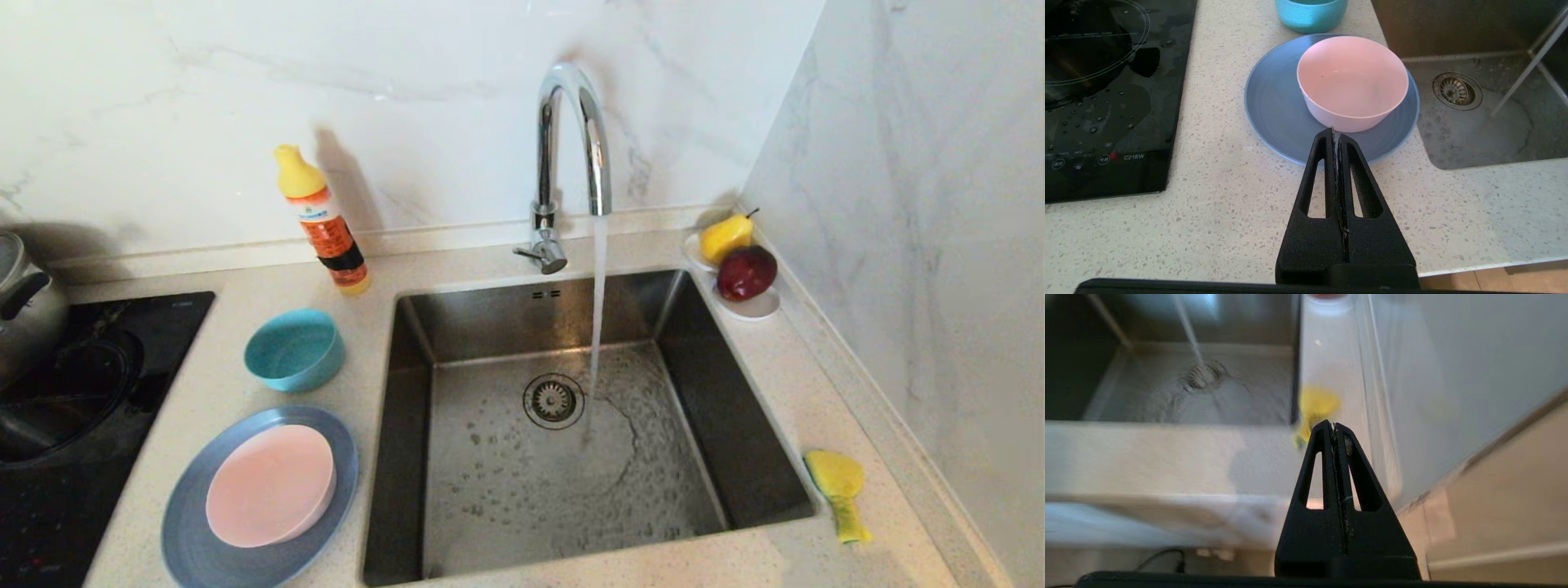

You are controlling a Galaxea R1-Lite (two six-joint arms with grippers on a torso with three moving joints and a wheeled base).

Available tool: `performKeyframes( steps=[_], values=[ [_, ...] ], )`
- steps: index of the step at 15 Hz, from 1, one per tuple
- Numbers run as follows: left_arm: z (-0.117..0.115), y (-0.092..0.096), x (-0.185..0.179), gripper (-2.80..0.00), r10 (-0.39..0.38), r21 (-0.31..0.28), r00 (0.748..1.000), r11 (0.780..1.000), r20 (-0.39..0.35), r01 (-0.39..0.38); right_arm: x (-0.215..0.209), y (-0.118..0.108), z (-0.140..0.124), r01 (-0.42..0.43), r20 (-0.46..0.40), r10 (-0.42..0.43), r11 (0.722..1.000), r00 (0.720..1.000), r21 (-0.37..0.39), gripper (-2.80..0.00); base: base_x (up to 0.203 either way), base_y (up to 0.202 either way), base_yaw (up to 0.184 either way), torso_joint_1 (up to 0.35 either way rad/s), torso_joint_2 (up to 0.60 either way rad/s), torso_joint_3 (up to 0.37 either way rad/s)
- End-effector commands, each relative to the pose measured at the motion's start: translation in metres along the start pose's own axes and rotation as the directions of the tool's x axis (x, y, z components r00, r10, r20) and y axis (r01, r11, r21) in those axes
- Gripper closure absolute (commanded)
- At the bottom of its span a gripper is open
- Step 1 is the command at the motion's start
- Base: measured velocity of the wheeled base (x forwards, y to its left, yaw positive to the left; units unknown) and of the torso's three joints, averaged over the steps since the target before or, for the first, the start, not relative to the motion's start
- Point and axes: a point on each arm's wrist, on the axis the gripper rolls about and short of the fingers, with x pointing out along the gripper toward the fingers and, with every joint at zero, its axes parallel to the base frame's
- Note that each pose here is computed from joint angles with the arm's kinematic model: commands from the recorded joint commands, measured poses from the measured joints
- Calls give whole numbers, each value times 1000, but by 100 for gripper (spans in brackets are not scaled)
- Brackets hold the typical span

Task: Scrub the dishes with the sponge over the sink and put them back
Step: Pick up a bowl and the sponge

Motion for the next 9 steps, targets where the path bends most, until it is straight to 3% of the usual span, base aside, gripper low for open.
performKeyframes(
  steps=[1, 5, 7, 9],
  values=[
    [0, 0, 0, 0, 0, 0, 1000, 1000, -4, 0, -6, 0, 43, -46, -33, 46, 999, 998, -2, 0, 0, 0, 0, 0, 0, 0],
    [0, 0, 0, 0, 0, 0, 1000, 1000, -4, 0, 36, -2, 80, -93, -284, 78, 995, 956, -41, 0, 0, 0, 0, 0, 0, 0],
    [0, 0, 0, 0, -2, 0, 1000, 1000, -4, 2, 61, -5, 92, -118, -444, 92, 992, 892, -33, 0, 0, 0, 0, 0, 0, 0],
    [0, 0, 0, 0, -1, 0, 1000, 1000, -4, 1, 88, -8, 95, -131, -596, 106, 991, 796, 1, 0, 0, 0, 0, 0, 0, 0]
  ],
)
